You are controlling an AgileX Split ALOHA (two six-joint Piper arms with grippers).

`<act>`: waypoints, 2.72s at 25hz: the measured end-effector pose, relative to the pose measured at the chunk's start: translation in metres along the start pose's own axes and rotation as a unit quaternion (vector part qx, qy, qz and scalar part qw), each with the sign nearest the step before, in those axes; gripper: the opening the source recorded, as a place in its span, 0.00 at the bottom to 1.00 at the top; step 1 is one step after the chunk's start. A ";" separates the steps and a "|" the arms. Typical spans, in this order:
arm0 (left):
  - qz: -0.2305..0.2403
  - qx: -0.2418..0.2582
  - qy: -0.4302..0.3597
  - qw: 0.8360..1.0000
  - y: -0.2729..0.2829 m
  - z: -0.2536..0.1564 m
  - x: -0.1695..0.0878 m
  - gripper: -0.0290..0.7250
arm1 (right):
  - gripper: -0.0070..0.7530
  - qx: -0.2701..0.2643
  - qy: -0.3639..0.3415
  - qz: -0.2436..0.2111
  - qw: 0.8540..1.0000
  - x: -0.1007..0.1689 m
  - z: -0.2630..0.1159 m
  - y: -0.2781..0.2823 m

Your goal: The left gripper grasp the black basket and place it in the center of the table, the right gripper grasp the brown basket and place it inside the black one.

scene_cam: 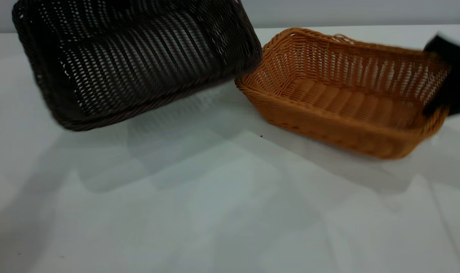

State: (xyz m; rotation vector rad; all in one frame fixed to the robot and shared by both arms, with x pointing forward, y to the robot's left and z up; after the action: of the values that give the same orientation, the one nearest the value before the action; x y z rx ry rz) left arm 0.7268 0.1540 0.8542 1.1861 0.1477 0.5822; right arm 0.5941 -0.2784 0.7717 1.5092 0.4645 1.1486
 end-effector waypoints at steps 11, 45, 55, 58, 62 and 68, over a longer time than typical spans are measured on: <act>-0.189 -0.055 -0.205 0.959 0.003 0.009 -0.080 0.14 | 0.09 -0.010 0.070 0.043 0.997 0.020 0.064 0.046; -0.094 -0.036 0.033 0.994 0.024 0.022 -0.039 0.80 | 0.09 0.007 0.145 0.096 0.985 0.070 0.039 0.092; -0.042 -0.040 0.169 0.984 0.066 -0.022 0.024 0.80 | 0.09 0.120 0.259 0.125 0.950 0.168 -0.076 0.062; -0.043 -0.040 0.171 0.983 0.066 -0.023 0.024 0.80 | 0.09 0.139 0.272 0.119 0.945 0.178 -0.100 0.043; -0.043 -0.039 0.171 0.983 0.066 -0.023 0.024 0.80 | 0.09 0.154 0.260 0.107 0.947 0.178 -0.112 0.008; -0.043 -0.039 0.171 0.984 0.066 -0.023 0.024 0.80 | 0.09 0.143 0.227 0.096 0.959 0.172 -0.105 -0.015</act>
State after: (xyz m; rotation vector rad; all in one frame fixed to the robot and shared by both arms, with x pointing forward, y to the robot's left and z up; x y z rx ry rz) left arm 0.7146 0.2013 0.9098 0.9919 0.4614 0.7057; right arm 0.5866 -0.0812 0.8166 1.5566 0.8390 1.6493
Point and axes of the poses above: a point on each arm's last joint axis where the gripper is mounted, y pointing back along that axis away from the gripper, x along the wrist's bending axis when the last joint is at zero, z = x × y, the point moved 10 cm from there along -y, pointing out along that axis toward the gripper, and after that the axes turned 4 degrees about y, right-handed, at the moved point
